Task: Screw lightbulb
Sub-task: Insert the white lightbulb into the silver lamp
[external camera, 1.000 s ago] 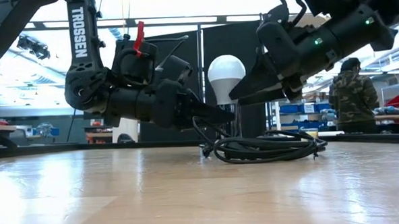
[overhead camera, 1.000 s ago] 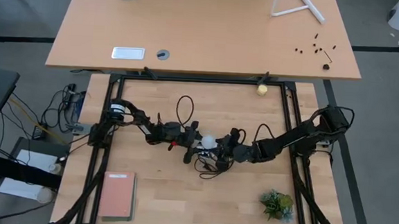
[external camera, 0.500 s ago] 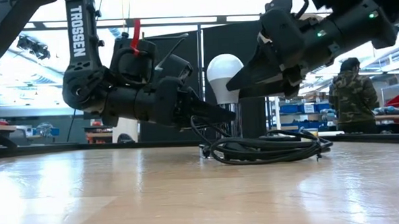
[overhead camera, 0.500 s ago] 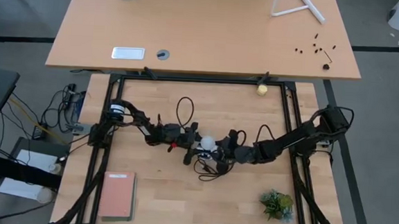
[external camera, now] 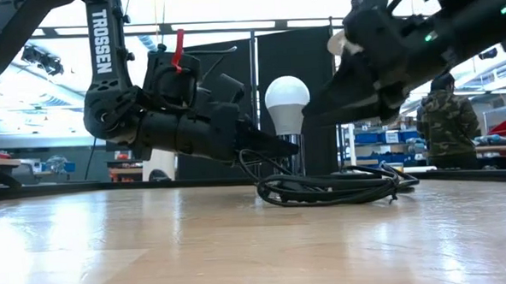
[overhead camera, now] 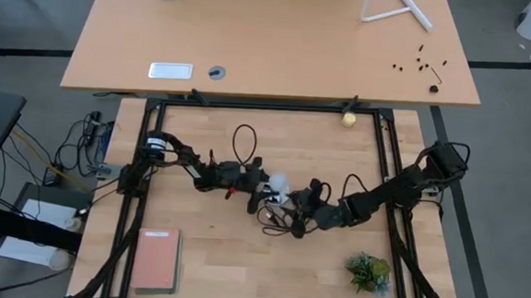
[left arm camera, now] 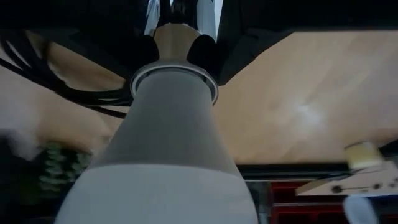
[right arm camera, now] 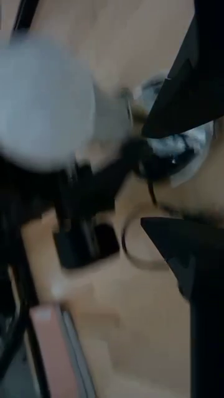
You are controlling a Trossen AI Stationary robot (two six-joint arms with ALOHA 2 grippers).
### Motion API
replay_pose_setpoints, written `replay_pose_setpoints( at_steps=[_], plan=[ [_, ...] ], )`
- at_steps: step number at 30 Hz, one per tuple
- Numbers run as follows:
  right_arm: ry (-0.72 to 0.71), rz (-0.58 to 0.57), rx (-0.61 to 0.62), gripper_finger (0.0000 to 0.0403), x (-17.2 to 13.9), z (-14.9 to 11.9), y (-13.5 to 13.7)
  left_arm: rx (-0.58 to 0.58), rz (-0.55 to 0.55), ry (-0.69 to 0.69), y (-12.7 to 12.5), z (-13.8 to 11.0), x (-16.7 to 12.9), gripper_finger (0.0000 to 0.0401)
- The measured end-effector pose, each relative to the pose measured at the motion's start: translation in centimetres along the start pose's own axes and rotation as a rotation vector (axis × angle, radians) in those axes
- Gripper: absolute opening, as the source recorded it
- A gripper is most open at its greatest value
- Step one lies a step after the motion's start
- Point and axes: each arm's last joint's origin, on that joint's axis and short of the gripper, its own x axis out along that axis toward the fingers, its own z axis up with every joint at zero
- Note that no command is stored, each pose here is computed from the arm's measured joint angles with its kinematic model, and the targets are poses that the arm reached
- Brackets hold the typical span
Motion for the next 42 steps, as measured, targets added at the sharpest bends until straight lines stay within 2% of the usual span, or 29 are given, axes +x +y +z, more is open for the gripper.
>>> replay_pose_setpoints(
  at_steps=[8, 16, 21, 28, 36, 40, 42],
  plan=[
    [0.025, -0.037, 0.001, 0.0228, 1.3, 0.6, -1.7, 0.039, -0.134, -0.007, -0.4, 0.0, 0.0, 0.019],
    [-0.034, 0.053, -0.023, 0.0228, 2.3, 1.5, -1.9, 0.036, -0.172, -0.014, -0.6, 0.1, -0.1, 0.019],
    [-0.002, 0.068, -0.009, 0.0228, 3.2, 0.9, -1.3, -0.002, -0.114, -0.017, -0.5, 0.1, 0.0, 0.019],
    [-0.007, 0.074, -0.02, 0.0229, 2.5, 0.6, 0.3, -0.012, -0.053, -0.013, -0.5, 0.1, -0.1, 0.019],
    [0.033, 0.067, 0.047, 0.0229, 2.0, 0.5, 1.1, -0.017, -0.045, -0.01, -0.5, 0.0, -0.1, 0.019],
    [0.065, 0.067, 0.029, 0.0228, 1.5, 0.6, 1.1, -0.019, -0.054, -0.009, -0.5, 0.0, -0.1, 0.019],
    [0.115, 0.101, 0.027, 0.0228, 0.7, 1.0, 1.0, -0.023, -0.015, -0.012, -0.3, 0.1, -0.1, 0.019]
  ],
)
